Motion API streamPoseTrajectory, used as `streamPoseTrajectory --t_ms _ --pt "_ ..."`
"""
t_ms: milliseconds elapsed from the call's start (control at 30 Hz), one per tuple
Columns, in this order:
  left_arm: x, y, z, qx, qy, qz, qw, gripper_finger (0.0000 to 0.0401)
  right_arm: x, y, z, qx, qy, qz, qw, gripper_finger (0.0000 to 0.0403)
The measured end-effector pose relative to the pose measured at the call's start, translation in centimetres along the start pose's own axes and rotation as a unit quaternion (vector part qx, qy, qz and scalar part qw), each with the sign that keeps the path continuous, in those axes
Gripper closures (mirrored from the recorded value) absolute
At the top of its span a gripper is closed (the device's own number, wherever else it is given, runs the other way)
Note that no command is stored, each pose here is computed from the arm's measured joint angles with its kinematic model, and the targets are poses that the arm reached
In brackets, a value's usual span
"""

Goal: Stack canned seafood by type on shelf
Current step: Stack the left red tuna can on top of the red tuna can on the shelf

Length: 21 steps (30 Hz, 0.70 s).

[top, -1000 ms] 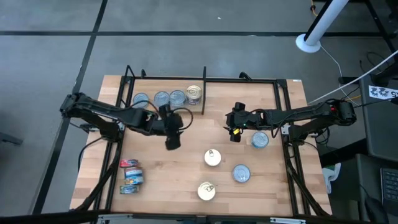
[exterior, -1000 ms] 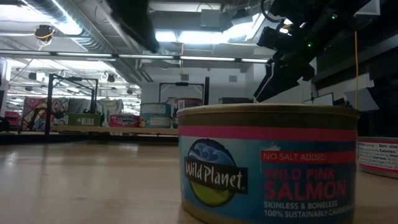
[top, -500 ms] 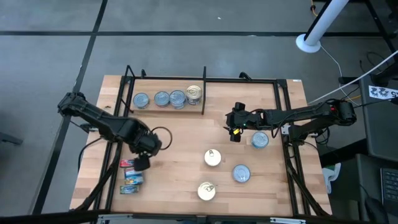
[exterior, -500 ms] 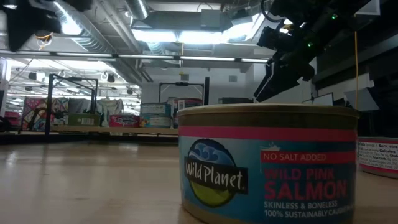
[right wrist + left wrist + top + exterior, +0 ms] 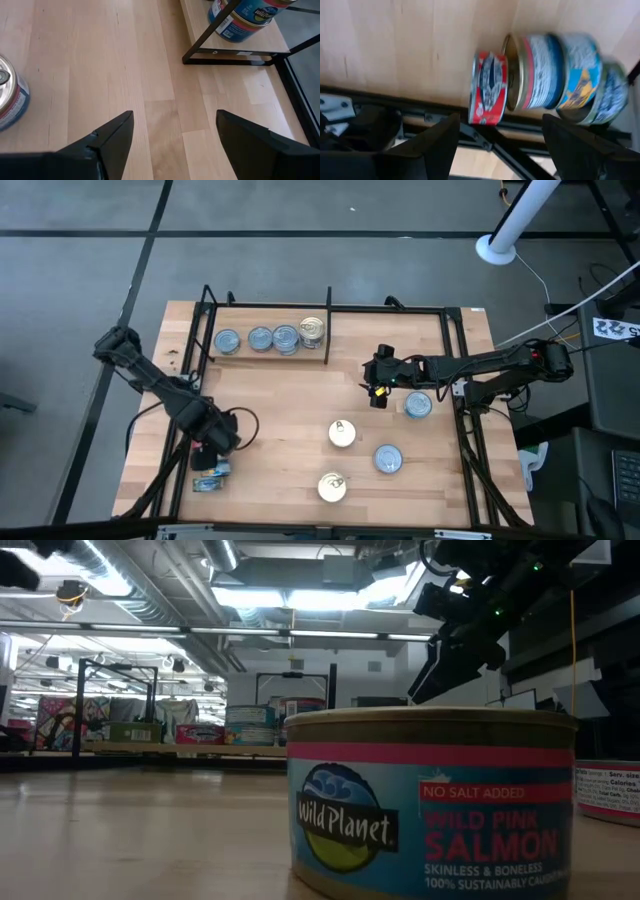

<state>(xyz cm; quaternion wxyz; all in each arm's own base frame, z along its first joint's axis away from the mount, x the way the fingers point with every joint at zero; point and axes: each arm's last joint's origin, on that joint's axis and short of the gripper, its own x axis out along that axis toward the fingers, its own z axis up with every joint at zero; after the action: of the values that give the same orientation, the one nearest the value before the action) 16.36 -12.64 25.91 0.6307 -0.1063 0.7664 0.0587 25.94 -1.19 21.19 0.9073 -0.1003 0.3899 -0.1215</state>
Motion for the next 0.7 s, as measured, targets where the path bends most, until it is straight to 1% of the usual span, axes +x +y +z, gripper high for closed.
streamPoseTrajectory --t_ms 167,367,533,700 --pt "1.1 -0.3 -0.8 0.002 0.03 0.001 1.0 0.0127 0.0 0.0 0.0 0.0 0.0 0.0 1.0 0.0121" --pt "2.5 -0.4 -1.1 0.01 0.037 0.008 0.999 0.0127 0.0 0.0 0.0 0.0 0.0 0.0 1.0 0.0121" --pt "4.1 0.3 -1.3 -0.01 0.052 0.03 0.998 0.0127 0.0 0.0 0.0 0.0 0.0 0.0 1.0 0.0121" --pt "5.2 0.7 -1.3 -0.013 0.058 0.038 0.998 0.0127 0.0 0.0 0.0 0.0 0.0 0.0 1.0 0.0121"
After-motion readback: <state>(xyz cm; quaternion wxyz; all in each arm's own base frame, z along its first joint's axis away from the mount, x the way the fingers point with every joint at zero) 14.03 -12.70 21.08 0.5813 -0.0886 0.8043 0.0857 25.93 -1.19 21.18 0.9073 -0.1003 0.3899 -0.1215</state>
